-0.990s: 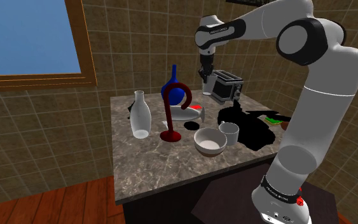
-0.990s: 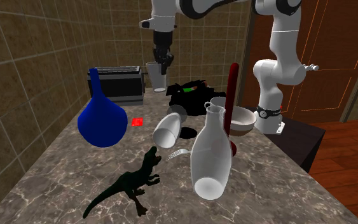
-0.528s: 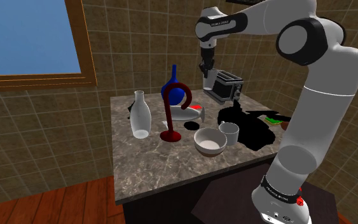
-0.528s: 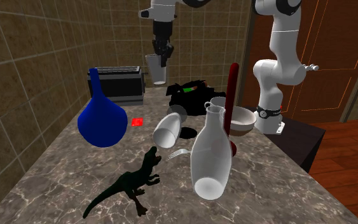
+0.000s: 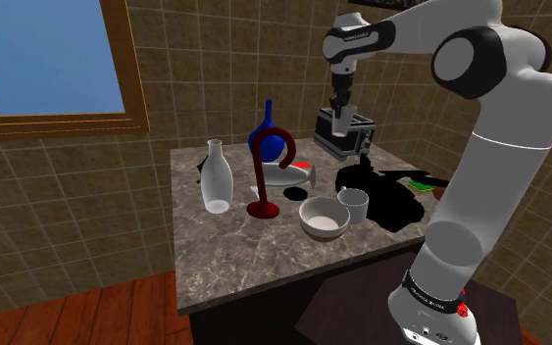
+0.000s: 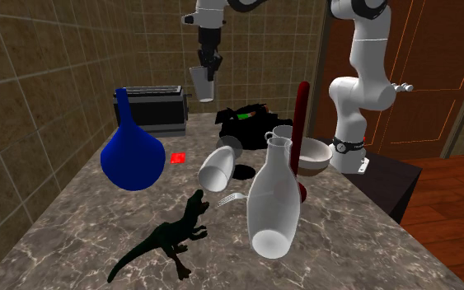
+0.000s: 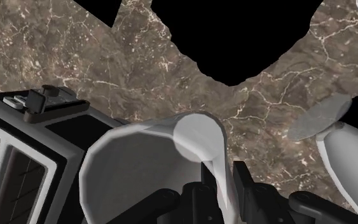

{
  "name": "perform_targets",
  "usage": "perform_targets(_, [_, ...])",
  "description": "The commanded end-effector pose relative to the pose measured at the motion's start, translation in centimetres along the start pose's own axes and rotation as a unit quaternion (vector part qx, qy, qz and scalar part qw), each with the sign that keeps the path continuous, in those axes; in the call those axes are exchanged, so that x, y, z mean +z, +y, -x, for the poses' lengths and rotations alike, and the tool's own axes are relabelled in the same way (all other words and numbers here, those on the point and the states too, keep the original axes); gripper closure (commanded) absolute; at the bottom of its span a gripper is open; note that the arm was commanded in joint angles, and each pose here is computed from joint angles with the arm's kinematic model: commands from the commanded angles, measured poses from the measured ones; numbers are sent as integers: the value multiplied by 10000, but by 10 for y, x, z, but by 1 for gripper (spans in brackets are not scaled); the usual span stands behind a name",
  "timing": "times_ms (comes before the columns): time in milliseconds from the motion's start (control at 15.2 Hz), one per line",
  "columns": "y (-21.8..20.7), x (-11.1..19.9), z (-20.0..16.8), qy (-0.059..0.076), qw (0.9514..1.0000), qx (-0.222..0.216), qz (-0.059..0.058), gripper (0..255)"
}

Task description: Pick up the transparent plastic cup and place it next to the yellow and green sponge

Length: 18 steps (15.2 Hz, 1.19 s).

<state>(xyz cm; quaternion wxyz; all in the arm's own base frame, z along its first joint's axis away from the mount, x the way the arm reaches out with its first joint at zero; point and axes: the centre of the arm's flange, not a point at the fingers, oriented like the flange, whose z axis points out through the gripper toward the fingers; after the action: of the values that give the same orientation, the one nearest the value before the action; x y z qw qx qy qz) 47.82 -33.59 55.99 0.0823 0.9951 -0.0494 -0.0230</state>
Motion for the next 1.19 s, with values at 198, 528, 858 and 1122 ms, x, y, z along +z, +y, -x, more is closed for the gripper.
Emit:
perform_targets(198, [56,10,30,2,10000,-8,1,255])
perform_targets(528, [113,20,62,2,10000,-8,1,255])
perform_targets(858, [170,31,93,2,10000,-8,1,255])
perform_targets(1122, [216,39,118,2,10000,-8,1,255])
